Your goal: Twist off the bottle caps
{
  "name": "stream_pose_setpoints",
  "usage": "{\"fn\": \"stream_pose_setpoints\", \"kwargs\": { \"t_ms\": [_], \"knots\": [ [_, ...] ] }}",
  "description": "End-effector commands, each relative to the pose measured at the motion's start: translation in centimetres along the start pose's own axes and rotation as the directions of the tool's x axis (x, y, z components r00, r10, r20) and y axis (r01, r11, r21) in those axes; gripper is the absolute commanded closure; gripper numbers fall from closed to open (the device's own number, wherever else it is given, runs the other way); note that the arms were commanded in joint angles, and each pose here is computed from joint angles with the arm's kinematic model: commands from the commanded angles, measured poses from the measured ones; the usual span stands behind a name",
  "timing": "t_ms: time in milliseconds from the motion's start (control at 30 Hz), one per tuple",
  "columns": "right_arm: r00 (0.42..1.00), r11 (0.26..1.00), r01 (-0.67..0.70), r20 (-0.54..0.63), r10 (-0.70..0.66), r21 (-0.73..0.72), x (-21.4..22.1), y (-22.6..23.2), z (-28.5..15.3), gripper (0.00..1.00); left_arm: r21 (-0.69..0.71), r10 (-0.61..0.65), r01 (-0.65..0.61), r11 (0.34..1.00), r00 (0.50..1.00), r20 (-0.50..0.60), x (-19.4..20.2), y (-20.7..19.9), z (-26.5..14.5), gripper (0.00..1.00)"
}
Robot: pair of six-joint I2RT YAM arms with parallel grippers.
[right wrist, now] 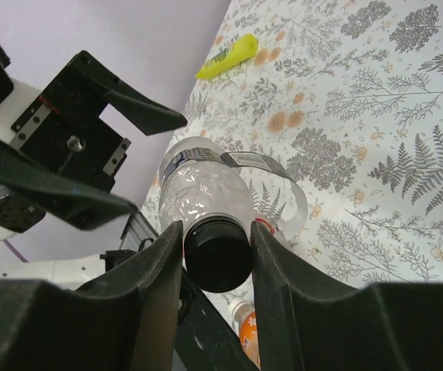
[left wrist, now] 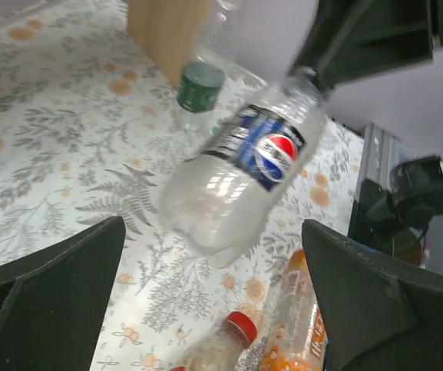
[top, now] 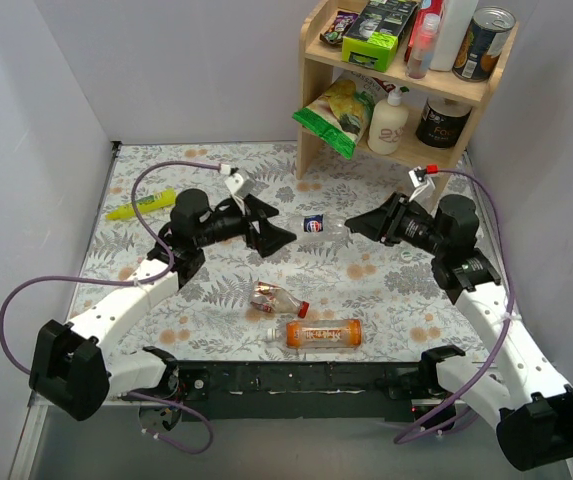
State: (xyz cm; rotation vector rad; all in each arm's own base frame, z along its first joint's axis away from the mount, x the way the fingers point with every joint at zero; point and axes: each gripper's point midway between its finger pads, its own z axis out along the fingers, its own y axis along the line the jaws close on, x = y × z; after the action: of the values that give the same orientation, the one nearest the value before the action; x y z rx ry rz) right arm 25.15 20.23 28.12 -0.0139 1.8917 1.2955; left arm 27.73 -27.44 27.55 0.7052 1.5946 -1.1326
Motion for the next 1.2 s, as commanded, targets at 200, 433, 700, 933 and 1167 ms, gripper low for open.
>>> {"fn": "stream_pose_setpoints", "kwargs": {
  "t_ms": [200, 433, 700, 933, 1167],
  "knots": [
    [0.962, 0.993, 0.122, -0.246, -0.118, 0.001, 1.4, 0.4, -0.4, 0.99, 0.032, 0.3, -0.298, 0.954, 0.952, -0.059, 2.8, -4.7, 0.9, 0.02],
    [0.941, 0.993, 0.112, -0.319, -0.112, -0.018, 3.3, -0.2, -0.3, 0.99, -0.007, 0.372, -0.375, 0.927, 0.922, -0.105, 4.6, -5.3, 1.9, 0.02],
    [0.927, 0.992, 0.116, -0.352, -0.128, -0.053, 4.0, 0.2, 0.2, 0.99, 0.149, 0.3, -0.277, 0.949, 0.938, -0.172, 7.9, -7.5, 3.5, 0.02],
    [0.909, 0.988, 0.13, -0.388, -0.152, -0.082, 5.1, 0.5, 0.4, 0.99, 0.259, 0.212, -0.146, 0.955, 0.945, -0.248, 9.9, -9.0, 4.7, 0.02],
    [0.887, 0.982, 0.151, -0.423, -0.187, -0.117, 6.1, 0.7, 0.5, 0.99, 0.301, 0.151, -0.052, 0.952, 0.937, -0.315, 11.1, -9.6, 5.3, 0.37]
  ]
}}
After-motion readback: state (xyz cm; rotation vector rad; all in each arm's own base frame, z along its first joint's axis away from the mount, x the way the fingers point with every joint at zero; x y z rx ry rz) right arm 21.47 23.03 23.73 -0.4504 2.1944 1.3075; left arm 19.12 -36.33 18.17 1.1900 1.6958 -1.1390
